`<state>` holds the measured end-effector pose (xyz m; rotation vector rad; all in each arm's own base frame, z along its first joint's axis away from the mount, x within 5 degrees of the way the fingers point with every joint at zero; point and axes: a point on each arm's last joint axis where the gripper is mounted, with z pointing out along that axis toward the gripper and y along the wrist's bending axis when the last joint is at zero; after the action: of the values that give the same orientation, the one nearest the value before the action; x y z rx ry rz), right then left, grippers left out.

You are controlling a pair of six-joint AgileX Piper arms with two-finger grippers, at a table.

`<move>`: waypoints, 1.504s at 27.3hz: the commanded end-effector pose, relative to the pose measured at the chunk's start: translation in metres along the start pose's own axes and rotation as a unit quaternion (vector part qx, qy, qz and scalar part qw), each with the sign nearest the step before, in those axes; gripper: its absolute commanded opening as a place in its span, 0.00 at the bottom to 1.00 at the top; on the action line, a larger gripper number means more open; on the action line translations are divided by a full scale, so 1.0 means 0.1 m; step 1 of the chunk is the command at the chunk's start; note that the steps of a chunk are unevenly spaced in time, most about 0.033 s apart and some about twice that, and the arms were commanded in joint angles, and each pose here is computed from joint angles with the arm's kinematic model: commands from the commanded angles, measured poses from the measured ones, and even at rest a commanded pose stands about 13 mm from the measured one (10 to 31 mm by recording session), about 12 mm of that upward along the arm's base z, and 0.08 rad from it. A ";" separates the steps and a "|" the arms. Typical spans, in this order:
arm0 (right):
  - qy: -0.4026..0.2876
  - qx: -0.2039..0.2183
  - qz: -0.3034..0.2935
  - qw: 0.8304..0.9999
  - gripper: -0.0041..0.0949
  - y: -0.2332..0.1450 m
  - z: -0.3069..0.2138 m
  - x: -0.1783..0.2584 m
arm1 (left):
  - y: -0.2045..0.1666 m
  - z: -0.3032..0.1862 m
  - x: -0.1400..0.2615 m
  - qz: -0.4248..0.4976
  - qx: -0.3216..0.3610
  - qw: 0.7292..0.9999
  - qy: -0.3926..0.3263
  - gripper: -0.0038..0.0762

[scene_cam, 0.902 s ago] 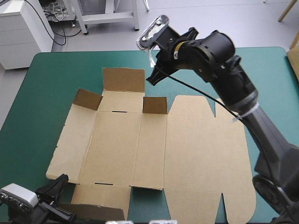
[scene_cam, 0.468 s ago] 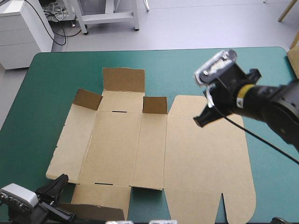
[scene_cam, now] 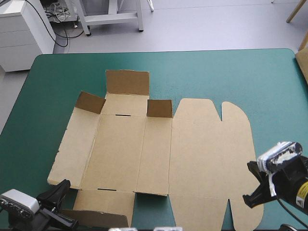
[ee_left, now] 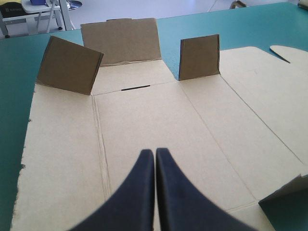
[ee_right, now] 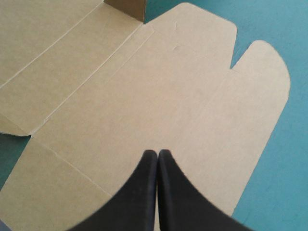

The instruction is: Fold the box

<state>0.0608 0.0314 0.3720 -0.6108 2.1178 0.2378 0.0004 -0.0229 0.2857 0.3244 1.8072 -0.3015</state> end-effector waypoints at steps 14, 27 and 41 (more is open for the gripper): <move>-0.125 -0.049 0.024 0.991 0.02 0.05 0.11 0.82 | -0.01 -0.06 -0.12 -0.007 0.000 0.999 -0.052 0.20; -0.125 -0.051 0.025 0.991 0.02 0.05 0.11 0.82 | -0.01 -0.06 -0.11 -0.003 0.000 0.999 -0.048 0.70; -0.119 -0.067 0.036 0.990 0.02 0.08 0.11 0.83 | 0.24 0.55 -0.90 -0.048 -0.034 0.977 0.205 0.67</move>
<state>0.0233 0.0129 0.2854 -0.5683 1.9833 0.4446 0.0593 -0.0218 0.3439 0.2758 2.1944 -0.2187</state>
